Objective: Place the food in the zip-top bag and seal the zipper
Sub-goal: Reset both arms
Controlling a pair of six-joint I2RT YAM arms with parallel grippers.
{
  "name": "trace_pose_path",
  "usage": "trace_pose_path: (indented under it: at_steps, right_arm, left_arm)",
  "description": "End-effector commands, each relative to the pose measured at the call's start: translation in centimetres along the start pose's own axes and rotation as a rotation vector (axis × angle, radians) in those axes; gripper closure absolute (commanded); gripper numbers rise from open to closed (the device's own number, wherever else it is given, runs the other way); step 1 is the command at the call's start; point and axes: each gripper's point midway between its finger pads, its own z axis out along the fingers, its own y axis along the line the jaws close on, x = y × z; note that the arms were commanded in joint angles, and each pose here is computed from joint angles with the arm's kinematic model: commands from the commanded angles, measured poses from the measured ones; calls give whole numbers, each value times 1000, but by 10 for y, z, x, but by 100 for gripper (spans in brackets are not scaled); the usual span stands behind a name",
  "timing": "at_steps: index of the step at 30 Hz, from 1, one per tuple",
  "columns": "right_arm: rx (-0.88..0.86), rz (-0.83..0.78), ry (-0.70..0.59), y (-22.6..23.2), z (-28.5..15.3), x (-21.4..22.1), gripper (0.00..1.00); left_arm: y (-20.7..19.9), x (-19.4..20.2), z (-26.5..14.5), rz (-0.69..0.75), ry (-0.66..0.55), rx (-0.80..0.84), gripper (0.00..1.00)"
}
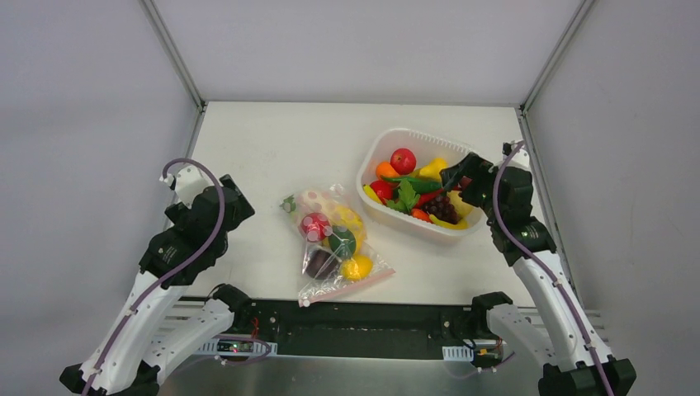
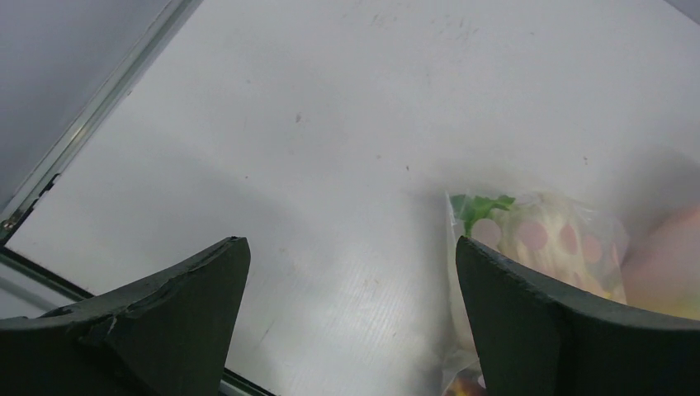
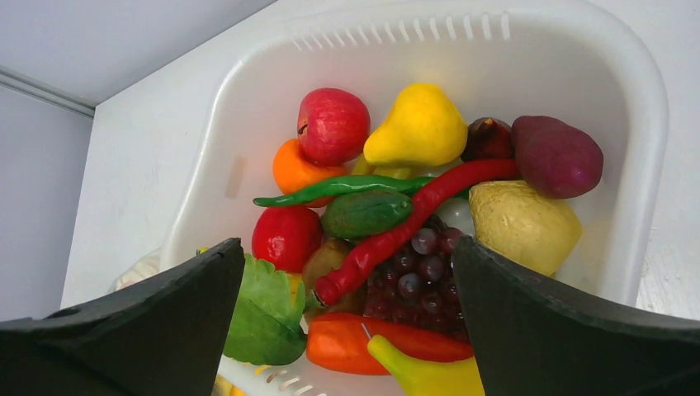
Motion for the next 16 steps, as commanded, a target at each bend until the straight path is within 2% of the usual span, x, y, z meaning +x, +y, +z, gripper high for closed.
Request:
trace_pose_path:
  at_steps: [1, 16]
  right_arm:
    - [-42, 36, -31, 6, -8, -2, 0]
    - [-131, -1, -54, 17, -23, -2, 0]
  left_arm:
    - [25, -4, 1, -20, -32, -146, 1]
    - [27, -13, -5, -79, -104, -81, 1]
